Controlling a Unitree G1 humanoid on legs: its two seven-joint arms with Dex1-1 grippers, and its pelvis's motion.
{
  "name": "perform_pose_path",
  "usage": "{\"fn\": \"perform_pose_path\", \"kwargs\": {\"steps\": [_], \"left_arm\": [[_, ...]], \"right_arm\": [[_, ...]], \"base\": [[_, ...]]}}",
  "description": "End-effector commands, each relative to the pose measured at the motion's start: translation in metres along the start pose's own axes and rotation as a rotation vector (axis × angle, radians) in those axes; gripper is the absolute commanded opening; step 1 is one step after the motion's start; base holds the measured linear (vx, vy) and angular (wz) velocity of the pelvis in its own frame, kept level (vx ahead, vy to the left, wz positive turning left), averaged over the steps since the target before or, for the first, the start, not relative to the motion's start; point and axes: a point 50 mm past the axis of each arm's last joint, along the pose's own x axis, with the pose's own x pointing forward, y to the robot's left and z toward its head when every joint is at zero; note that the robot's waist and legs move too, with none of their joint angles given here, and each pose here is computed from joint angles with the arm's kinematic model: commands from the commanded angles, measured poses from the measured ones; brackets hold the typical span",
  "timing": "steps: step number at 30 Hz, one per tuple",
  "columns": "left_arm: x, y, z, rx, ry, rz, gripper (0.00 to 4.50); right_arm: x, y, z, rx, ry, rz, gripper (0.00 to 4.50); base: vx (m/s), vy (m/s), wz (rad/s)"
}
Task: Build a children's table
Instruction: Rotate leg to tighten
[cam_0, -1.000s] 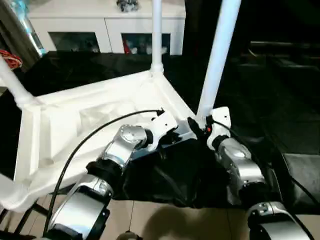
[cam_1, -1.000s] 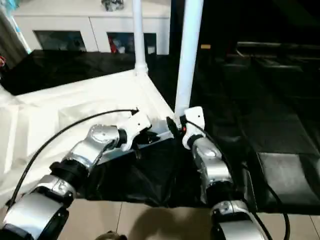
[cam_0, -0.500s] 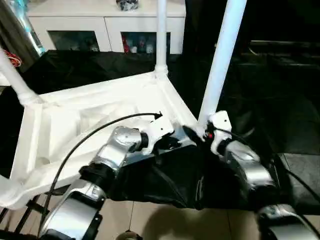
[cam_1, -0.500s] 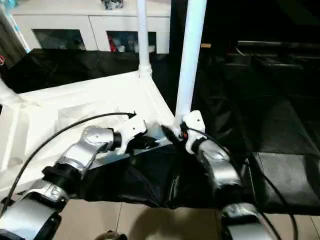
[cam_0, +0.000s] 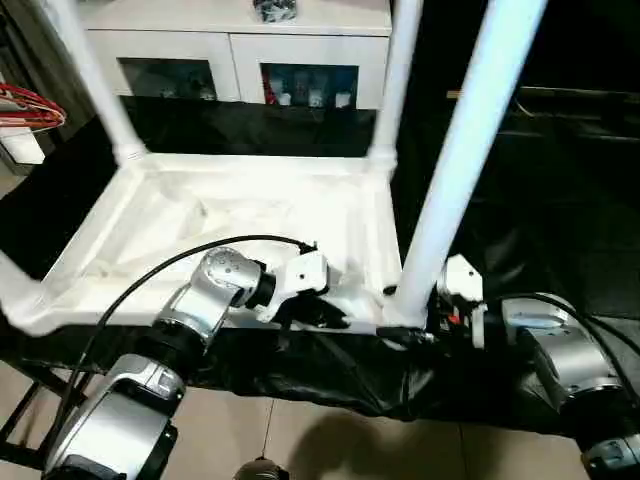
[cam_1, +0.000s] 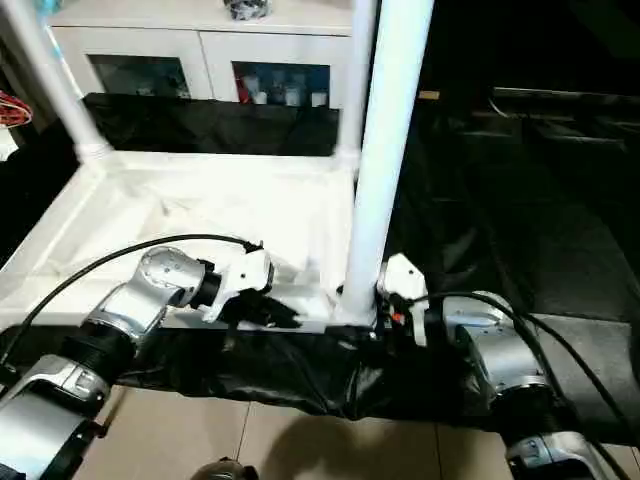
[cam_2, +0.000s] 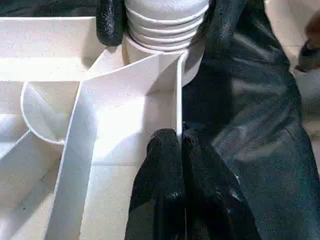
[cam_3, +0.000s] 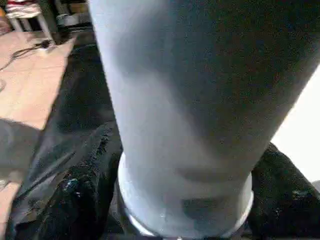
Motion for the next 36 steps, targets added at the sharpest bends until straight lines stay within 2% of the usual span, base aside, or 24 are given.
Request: {"fn": "perform_pose_path", "kwargs": {"steps": [1,8,13,15,16,21,23,25,28,29,31,35,36], "left_arm": [[-0.001,0.008,0.014,0.059,-0.005,0.011,0.0],[-0.001,0.009,0.014,0.057,-0.014,0.021,0.0],[0.004,0.014,0.016,0.024,-0.055,0.106,0.0],[0.008,0.019,0.018,-0.003,-0.07,0.182,0.0],[0.015,0.022,0.021,-0.029,-0.08,0.244,0.0],[0.029,0.023,0.029,-0.044,-0.095,0.292,0.0],[0.038,0.022,0.032,-0.043,-0.086,0.314,0.0],[0.045,0.022,0.034,-0.046,-0.073,0.354,0.0],[0.052,0.019,0.036,-0.059,-0.083,0.36,0.0],[0.053,0.018,0.036,-0.058,-0.085,0.355,0.0],[0.053,0.017,0.035,-0.05,-0.083,0.348,0.0],[0.049,0.017,0.032,-0.045,-0.077,0.343,0.0],[0.043,0.017,0.028,-0.035,-0.07,0.329,0.0]], "right_arm": [[0.014,0.015,0.001,-0.006,0.007,0.14,3.02],[0.019,0.017,0.003,-0.009,-0.005,0.14,2.75],[0.027,0.012,-0.001,0.042,-0.041,0.024,2.73],[0.033,0.004,-0.004,0.094,-0.064,-0.113,2.72],[0.039,-0.008,-0.009,0.16,-0.075,-0.31,2.72],[0.048,-0.021,-0.017,0.223,-0.06,-0.568,2.72],[0.051,-0.028,-0.021,0.246,-0.018,-0.732,2.72],[0.056,-0.033,-0.023,0.272,0.009,-0.844,2.72],[0.063,-0.033,-0.018,0.249,-0.021,-0.879,2.72],[0.065,-0.033,-0.017,0.249,-0.033,-0.875,3.06],[0.067,-0.032,-0.014,0.257,-0.063,-0.853,3.43],[0.065,-0.033,-0.013,0.245,-0.065,-0.825,3.74],[0.061,-0.035,-0.012,0.218,-0.066,-0.814,3.74]], "base": [[0.0,0.0,0.0],[0.0,0.0,0.0],[0.0,0.0,0.0],[0.0,0.0,0.0],[0.0,0.0,0.0],[0.0,0.0,0.0],[0.0,0.0,0.0],[0.0,0.0,0.0],[0.0,0.0,0.0],[0.0,0.0,0.0],[0.0,0.0,0.0],[0.0,0.0,0.0],[0.0,0.0,0.0]]}}
